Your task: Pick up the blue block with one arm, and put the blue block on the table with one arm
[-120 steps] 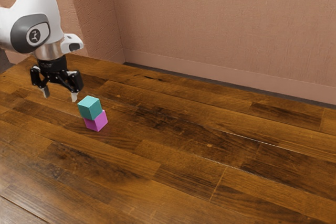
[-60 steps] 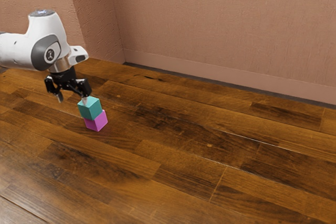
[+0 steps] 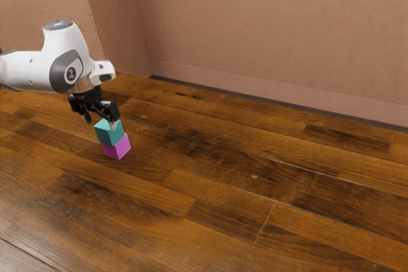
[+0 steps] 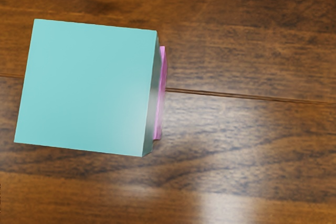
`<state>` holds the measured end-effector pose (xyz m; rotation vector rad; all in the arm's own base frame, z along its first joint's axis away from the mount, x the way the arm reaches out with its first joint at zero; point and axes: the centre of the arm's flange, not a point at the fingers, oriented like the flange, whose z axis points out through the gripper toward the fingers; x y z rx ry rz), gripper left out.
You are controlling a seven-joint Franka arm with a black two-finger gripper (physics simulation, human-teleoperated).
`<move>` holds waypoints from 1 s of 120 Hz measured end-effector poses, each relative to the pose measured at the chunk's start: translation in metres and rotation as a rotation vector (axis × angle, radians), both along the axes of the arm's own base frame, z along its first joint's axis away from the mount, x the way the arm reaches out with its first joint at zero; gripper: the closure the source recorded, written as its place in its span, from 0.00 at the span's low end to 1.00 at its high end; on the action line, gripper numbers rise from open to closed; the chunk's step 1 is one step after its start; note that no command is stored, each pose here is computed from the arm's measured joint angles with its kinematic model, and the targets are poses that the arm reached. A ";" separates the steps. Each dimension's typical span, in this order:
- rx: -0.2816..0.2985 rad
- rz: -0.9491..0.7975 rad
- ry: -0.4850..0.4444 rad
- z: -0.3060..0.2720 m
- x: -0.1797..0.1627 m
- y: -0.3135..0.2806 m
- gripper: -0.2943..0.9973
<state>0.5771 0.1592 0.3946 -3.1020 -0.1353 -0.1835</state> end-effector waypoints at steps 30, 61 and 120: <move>0.005 -0.043 -0.011 -0.015 0.025 0.029 0.23; -0.022 -0.030 -0.020 -0.021 0.032 0.037 0.23; -0.038 0.007 -0.005 -0.042 0.043 0.044 0.23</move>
